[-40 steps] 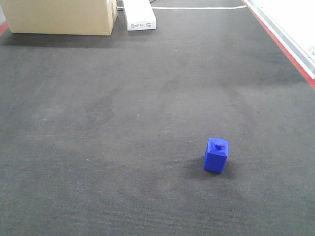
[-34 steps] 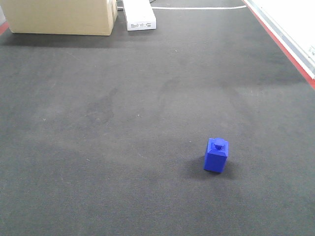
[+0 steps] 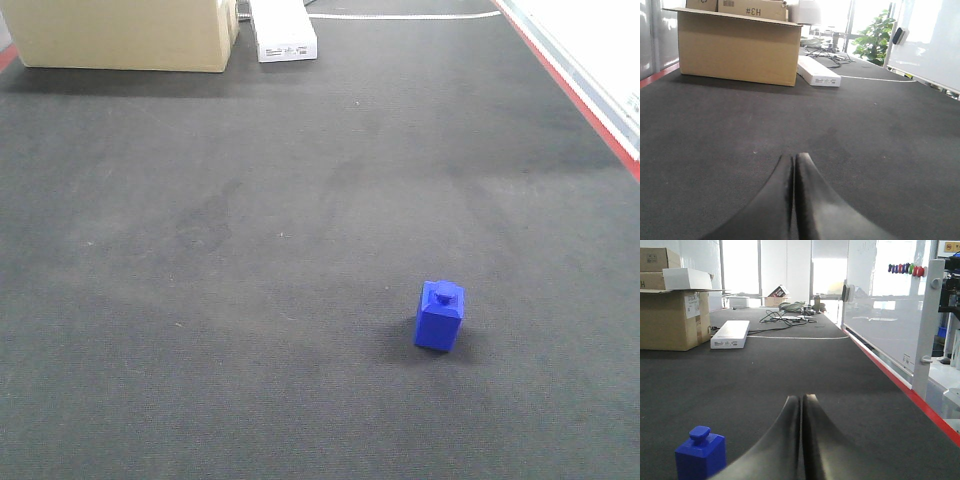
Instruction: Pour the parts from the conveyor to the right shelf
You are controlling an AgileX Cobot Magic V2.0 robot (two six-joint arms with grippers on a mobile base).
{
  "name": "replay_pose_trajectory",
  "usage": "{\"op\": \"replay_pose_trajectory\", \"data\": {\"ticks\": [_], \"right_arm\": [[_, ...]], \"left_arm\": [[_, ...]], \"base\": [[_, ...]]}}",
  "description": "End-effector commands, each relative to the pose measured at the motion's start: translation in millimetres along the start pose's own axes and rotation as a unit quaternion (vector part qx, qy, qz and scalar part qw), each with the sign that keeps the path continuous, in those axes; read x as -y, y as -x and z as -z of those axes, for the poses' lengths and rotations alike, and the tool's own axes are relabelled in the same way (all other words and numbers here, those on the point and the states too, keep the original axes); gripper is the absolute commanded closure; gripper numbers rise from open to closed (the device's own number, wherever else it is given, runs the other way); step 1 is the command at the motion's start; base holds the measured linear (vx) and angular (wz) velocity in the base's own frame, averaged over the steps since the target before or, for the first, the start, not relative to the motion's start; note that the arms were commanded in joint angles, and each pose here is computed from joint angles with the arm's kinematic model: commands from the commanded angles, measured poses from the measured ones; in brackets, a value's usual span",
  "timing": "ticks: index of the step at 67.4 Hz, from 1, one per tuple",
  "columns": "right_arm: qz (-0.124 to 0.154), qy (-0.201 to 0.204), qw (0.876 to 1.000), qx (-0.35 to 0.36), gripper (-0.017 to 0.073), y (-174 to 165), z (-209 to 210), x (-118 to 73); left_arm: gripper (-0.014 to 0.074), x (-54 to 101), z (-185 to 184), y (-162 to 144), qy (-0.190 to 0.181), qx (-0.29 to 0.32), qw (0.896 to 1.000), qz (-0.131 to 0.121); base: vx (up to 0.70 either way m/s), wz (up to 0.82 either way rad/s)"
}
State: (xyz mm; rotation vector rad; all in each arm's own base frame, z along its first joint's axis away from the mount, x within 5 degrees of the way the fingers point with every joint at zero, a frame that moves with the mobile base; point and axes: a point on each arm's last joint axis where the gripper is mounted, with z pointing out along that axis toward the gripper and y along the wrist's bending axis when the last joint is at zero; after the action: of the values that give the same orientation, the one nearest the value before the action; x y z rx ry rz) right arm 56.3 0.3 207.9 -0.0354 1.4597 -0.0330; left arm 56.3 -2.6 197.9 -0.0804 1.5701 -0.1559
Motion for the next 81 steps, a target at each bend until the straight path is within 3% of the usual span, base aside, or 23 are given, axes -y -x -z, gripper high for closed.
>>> {"op": "replay_pose_trajectory", "data": {"ticks": [1, 21, 34, 57, 69, 81], "right_arm": [[0.005, 0.001, 0.999, 0.034, 0.0568, 1.6, 0.7, -0.4], [0.005, 0.001, 0.999, 0.035, 0.0568, 1.8, 0.7, -0.4], [0.005, 0.002, 0.997, 0.079, 0.0568, 10.5, 1.7, -0.6], [0.006, -0.002, 0.994, 0.110, 0.0568, 67.5, 0.2, 2.3], [-0.001, -0.001, 0.997, 0.083, 0.0568, 102.2, -20.1, 4.1], [-0.004, -0.002, 1.000, -0.016, 0.0568, 112.8, -50.5, 5.5]], "left_arm": [[0.0600, 0.4, -0.2, -0.1, -0.007, 0.030, 1.000, 0.007], [0.0600, 0.4, -0.2, -0.1, -0.007, 0.030, 1.000, 0.007], [0.0600, 0.4, -0.2, -0.1, -0.007, 0.030, 1.000, 0.007], [0.0600, 0.4, -0.2, -0.1, -0.007, 0.030, 1.000, 0.007], [0.0600, 0.4, -0.2, -0.1, -0.007, 0.030, 1.000, 0.007], [0.0600, 0.4, -0.2, -0.1, -0.007, 0.030, 1.000, 0.007]], "base": [[0.00, 0.00], [0.00, 0.00], [0.00, 0.00], [0.00, 0.00], [0.00, 0.00], [0.00, 0.00]]}}
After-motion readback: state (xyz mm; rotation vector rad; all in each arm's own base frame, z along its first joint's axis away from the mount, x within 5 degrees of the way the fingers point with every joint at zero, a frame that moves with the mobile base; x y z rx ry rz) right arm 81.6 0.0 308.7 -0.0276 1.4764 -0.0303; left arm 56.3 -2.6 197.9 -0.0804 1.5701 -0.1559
